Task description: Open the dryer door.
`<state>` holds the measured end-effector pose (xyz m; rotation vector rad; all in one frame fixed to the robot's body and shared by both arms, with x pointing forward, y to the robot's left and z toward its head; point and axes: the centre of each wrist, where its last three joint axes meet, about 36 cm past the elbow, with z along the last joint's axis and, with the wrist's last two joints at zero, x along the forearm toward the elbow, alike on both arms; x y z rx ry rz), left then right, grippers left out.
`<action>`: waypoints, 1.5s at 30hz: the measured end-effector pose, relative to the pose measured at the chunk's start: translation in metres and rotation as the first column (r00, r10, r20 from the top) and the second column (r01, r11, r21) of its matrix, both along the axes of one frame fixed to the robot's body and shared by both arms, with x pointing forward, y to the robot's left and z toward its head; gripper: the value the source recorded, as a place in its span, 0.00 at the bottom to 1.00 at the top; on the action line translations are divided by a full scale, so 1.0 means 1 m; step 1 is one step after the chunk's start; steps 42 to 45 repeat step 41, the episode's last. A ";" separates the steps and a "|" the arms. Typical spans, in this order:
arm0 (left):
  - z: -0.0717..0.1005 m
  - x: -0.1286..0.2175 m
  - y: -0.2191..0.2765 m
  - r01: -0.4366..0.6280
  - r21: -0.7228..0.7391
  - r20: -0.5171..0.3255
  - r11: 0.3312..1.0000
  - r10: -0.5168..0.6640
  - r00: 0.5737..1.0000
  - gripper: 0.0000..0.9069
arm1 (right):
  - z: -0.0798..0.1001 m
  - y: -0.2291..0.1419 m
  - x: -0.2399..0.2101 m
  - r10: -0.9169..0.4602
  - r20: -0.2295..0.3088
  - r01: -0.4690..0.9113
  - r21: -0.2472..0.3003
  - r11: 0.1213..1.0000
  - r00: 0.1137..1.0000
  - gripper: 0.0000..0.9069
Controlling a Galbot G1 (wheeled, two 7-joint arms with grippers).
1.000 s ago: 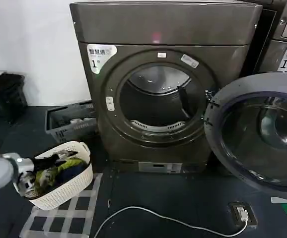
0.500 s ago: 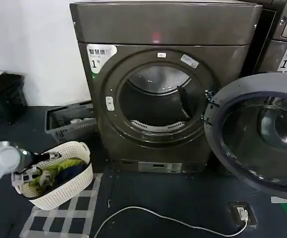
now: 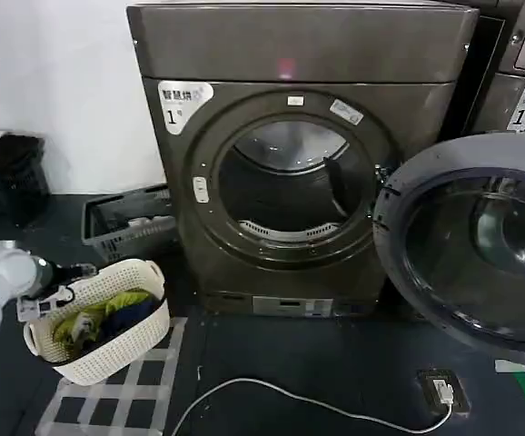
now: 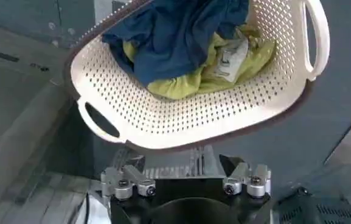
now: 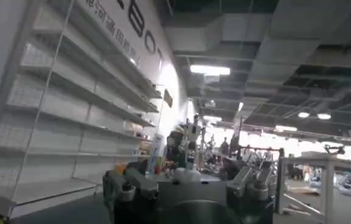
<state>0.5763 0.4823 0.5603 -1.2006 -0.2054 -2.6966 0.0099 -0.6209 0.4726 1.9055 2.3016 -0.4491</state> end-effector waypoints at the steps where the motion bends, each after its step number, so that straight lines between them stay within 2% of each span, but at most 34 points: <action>1: 0.000 0.001 0.000 -0.001 0.003 -0.001 1.000 0.001 1.000 1.00 | -0.001 0.000 0.000 0.001 0.000 -0.001 0.001 1.000 1.000 1.00; 24: -0.001 0.009 0.002 -0.007 0.074 0.008 0.997 0.006 1.000 1.00 | -0.006 0.005 0.002 -0.002 0.010 0.002 0.001 1.000 1.000 1.00; 45: -0.008 0.014 0.001 -0.003 0.057 -0.010 0.998 0.003 1.000 1.00 | -0.010 0.006 0.000 -0.007 0.004 0.007 0.005 1.000 1.000 1.00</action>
